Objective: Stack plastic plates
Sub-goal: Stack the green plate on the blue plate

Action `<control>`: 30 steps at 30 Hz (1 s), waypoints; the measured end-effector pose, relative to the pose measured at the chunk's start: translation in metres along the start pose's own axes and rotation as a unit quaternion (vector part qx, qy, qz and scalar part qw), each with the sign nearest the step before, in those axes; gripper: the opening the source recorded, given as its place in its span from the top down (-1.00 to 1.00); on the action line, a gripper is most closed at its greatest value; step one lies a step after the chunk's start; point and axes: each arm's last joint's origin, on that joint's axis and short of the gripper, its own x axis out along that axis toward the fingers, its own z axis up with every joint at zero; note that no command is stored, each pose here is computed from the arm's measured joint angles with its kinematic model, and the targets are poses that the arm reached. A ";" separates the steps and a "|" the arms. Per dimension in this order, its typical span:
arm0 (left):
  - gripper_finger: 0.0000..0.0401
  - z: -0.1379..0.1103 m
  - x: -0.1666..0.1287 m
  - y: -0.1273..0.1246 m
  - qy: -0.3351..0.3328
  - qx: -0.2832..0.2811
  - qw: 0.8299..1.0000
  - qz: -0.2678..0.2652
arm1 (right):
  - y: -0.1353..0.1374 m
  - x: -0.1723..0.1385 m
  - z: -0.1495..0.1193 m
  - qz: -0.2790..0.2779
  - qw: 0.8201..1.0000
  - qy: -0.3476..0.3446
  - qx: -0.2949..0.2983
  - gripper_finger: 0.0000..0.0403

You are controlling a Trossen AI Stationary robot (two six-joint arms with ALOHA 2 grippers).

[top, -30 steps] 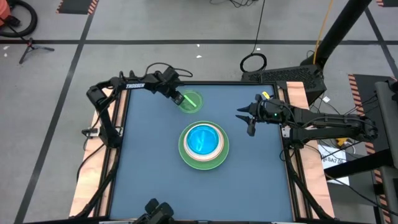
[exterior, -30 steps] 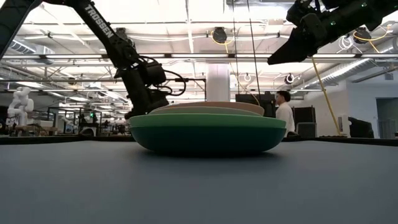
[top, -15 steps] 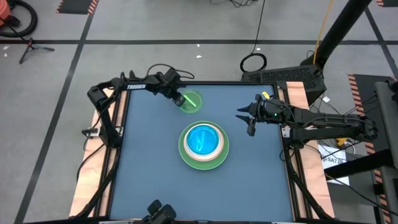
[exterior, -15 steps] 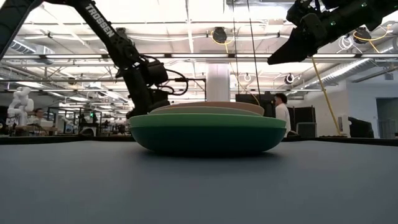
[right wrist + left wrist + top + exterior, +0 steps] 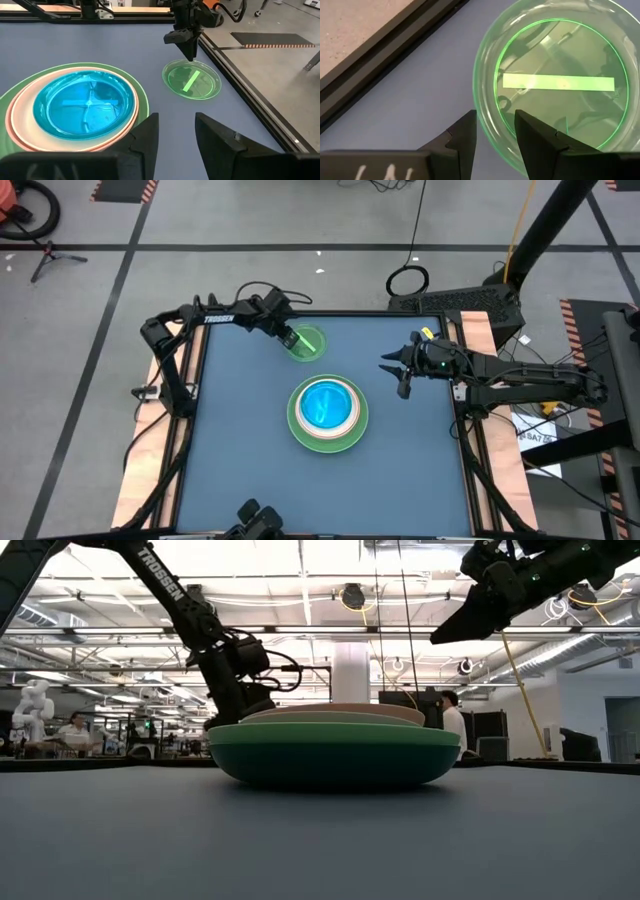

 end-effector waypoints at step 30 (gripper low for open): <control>0.32 -0.004 0.024 0.004 0.011 -0.023 0.999 0.019 | 0.000 0.000 -0.002 0.001 1.000 0.010 -0.001 0.39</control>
